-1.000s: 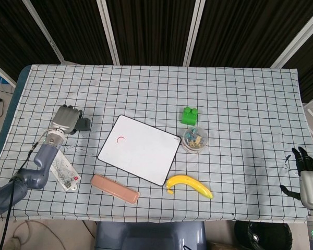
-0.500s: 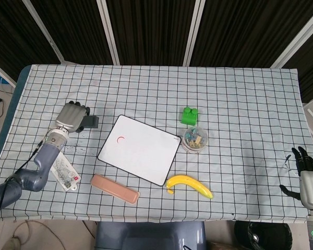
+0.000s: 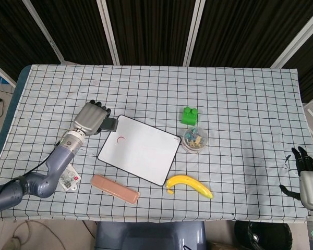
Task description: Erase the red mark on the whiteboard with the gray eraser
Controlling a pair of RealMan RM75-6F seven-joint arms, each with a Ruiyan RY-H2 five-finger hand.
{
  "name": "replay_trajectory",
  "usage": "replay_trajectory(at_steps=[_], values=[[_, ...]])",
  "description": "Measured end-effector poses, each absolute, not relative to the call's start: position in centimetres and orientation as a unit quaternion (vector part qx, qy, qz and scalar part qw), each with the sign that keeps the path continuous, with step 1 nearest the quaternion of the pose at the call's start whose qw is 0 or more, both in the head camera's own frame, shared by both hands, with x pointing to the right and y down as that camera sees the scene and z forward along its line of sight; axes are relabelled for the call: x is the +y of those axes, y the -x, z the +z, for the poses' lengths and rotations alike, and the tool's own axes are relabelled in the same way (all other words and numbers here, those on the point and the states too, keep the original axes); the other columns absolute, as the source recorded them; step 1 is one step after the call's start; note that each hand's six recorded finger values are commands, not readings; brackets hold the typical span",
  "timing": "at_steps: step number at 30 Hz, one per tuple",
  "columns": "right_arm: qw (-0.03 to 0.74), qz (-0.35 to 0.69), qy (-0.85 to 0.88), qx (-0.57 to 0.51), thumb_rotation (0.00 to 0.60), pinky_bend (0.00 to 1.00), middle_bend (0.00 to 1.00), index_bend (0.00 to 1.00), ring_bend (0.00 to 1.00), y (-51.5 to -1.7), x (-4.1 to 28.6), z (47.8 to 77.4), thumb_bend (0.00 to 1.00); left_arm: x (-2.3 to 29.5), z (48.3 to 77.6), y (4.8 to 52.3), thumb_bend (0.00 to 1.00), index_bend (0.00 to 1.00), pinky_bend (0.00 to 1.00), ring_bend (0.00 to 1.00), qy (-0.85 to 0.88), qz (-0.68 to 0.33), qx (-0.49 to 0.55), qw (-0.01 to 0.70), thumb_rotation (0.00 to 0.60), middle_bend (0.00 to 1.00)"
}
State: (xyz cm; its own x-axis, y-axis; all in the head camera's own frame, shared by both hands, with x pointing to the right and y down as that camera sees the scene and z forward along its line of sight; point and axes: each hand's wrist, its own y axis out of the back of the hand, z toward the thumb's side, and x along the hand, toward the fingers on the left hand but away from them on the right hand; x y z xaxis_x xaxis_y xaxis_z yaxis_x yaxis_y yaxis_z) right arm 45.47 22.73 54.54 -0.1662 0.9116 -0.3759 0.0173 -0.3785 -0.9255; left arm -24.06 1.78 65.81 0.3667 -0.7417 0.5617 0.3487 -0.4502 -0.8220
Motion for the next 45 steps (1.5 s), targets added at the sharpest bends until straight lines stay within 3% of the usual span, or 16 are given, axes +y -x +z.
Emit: replay_trajectory(at_steps=[10, 22, 45], values=[[0.352, 0.633, 0.539, -0.431, 0.6, 0.18, 0.08, 0.0, 0.17, -45.6, 22.8, 54.6, 0.03, 2.2, 67.7, 18.7, 0.28, 0.45, 0.32, 0.28, 0.665, -0.545, 0.129, 0.494, 0.6, 0.48], [0.352, 0.634, 0.537, -0.431, 0.6, 0.18, 0.08, 0.0, 0.17, -45.7, 22.8, 54.6, 0.03, 3.6, 71.3, 17.5, 0.28, 0.45, 0.32, 0.28, 0.67, -0.551, 0.099, 0.488, 0.6, 0.48], [0.352, 0.634, 0.538, -0.43, 0.6, 0.18, 0.08, 0.0, 0.17, -45.8, 22.7, 54.6, 0.03, 4.5, 73.2, 17.4, 0.28, 0.46, 0.32, 0.28, 0.686, -0.542, 0.091, 0.478, 0.6, 0.49]])
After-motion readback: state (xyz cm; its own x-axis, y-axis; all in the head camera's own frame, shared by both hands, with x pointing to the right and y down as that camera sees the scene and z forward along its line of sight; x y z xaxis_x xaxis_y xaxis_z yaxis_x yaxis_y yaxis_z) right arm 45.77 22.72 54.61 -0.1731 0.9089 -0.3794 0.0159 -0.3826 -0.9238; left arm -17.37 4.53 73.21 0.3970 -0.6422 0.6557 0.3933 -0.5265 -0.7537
